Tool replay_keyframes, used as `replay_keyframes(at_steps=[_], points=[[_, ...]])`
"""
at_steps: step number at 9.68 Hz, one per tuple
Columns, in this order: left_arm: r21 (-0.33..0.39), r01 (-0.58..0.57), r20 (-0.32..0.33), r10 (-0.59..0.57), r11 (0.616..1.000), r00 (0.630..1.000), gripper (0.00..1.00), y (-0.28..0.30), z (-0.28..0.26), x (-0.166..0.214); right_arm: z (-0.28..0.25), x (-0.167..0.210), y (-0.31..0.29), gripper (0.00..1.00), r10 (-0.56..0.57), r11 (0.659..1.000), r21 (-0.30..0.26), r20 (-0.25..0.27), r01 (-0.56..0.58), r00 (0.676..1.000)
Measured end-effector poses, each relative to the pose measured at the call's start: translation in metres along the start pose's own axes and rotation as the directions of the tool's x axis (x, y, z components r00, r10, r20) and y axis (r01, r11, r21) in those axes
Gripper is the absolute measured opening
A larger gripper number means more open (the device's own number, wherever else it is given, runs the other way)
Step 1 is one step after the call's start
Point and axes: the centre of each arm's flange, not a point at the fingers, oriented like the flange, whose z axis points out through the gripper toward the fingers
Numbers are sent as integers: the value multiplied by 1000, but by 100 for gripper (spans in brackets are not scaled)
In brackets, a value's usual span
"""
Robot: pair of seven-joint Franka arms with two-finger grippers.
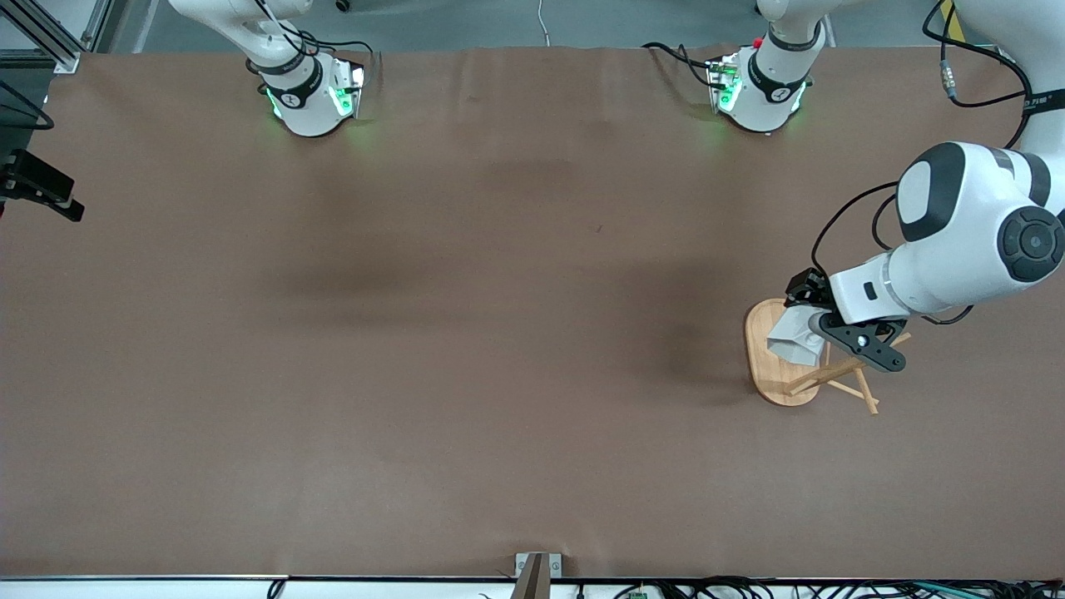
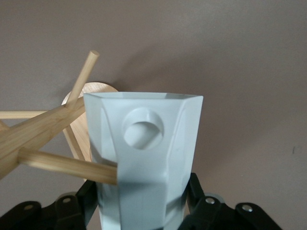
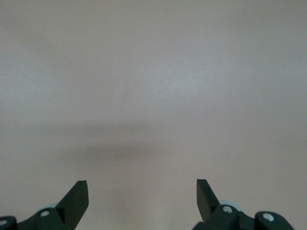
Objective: Hang cup on rack
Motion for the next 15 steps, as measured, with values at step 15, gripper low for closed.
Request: replay_keyframes(at_steps=[15], points=[[7,38,-28,-38,999,999,100,-17,-13,2,1,0,1,100,1,1000,0,3,-1,1000]])
